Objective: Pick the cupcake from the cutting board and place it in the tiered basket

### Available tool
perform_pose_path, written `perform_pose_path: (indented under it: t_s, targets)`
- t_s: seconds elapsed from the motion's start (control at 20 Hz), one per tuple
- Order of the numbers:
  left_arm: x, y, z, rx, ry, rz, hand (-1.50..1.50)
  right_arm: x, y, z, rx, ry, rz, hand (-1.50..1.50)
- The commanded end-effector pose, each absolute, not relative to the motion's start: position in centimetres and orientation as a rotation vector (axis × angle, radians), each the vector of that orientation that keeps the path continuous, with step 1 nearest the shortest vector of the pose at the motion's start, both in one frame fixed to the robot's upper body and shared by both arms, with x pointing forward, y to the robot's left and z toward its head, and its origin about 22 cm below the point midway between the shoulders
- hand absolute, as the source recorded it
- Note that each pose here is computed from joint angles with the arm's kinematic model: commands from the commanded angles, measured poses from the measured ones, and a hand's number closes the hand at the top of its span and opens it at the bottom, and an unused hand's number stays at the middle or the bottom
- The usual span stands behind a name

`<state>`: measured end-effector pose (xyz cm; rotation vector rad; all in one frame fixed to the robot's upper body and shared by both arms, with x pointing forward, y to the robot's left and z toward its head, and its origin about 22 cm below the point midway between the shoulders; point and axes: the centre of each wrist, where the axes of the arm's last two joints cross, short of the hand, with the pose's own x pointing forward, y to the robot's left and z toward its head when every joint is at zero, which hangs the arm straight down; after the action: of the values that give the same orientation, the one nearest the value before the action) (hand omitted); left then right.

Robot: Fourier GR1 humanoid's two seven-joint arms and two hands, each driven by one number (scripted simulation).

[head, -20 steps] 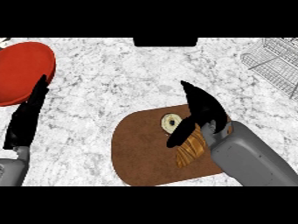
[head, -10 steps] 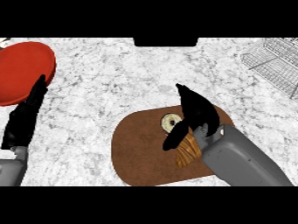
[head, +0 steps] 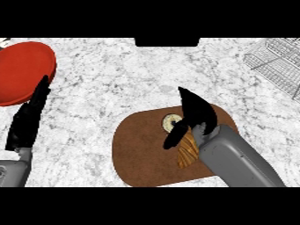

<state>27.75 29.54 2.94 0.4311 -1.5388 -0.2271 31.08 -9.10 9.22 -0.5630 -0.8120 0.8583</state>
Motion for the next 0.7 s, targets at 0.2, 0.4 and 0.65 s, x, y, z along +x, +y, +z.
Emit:
perform_pose_path:
  t_s: [0.2, 0.4, 0.65]
  targets:
    - [27.3, 29.7, 2.5, 0.433, -1.536, -0.234, 0.00, 32.1, -7.0, 8.9, -0.585, -0.659, 0.840, -1.50]
    - [27.8, 31.0, 3.0, 0.433, -1.541, -0.227, 0.00, 32.1, -6.6, 6.2, -0.556, -0.654, 0.826, -1.50]
    - [27.6, 28.0, 3.2, 0.415, -1.541, -0.230, 0.00, 32.9, -7.2, 6.1, -0.538, -0.626, 0.825, -1.50]
